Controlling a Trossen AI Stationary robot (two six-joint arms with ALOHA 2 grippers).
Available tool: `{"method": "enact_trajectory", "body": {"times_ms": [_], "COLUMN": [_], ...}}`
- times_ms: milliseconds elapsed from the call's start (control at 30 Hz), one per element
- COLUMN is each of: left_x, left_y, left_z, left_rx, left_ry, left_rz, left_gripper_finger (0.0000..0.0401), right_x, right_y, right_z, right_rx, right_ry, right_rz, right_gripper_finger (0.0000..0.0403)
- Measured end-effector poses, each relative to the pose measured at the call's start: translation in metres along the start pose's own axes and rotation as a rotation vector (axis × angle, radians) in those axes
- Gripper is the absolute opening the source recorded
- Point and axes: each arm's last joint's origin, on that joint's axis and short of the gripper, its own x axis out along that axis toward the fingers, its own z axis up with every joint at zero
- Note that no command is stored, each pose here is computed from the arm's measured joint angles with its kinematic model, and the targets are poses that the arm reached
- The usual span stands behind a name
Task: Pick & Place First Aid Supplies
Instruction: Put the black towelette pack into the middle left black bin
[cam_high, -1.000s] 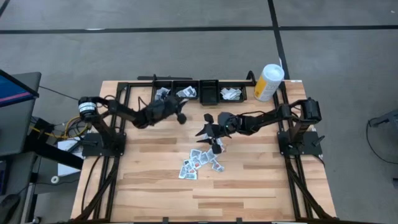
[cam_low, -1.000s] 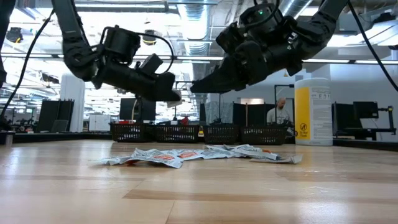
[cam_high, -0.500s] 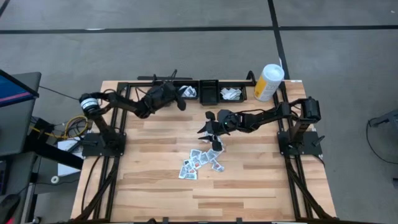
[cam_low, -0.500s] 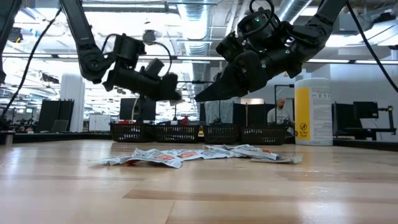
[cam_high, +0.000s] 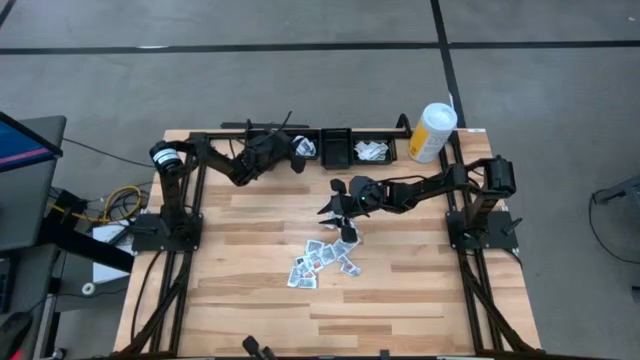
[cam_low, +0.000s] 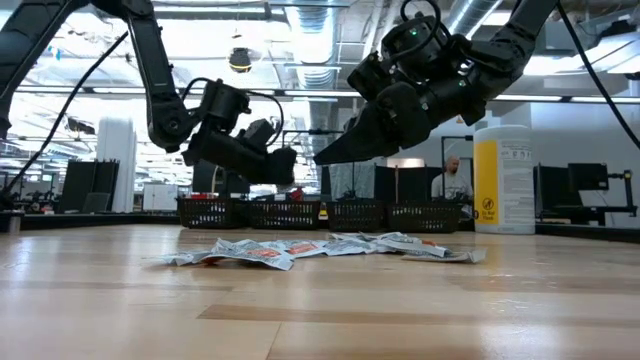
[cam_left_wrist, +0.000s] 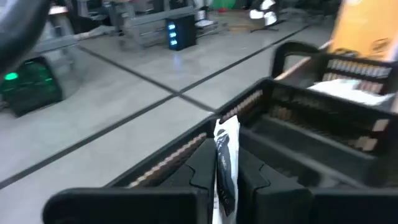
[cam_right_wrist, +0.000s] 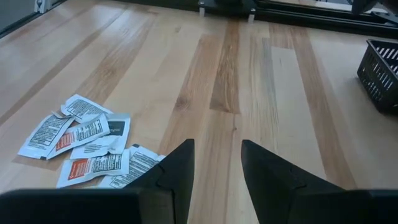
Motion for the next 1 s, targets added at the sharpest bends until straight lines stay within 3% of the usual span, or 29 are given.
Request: {"method": "enact_trajectory", "body": {"times_ms": [200,533,767,1000], "left_x": [0.000,0.000,-0.001,-0.001], "left_y": [0.003,-0.001,-0.009,-0.005], "left_z": [-0.001,-0.005,-0.005,-0.005], "left_rx": [-0.049,-0.147,-0.143,-0.113], "left_ry": [0.009,0.052,0.056,0.055], "left_rz": [0.027,-0.083,-0.123,-0.110], "left_gripper_finger": [0.0043,0.0089,0.0109,0.0154], "right_x": [0.000,0.000,0.000,0.000], "right_y": [0.000,0.000,0.000,0.001], "right_z": [-0.001,-0.001,-0.001,-0.001], "right_rx": [0.003,0.004,0.005,0.005], "right_ry": [0.013,0.013,0.013,0.013], "right_rz": [0.002,0.003,0.003,0.004], "right_gripper_finger": [0.0127,0.0127,0.0127,0.0127]}}
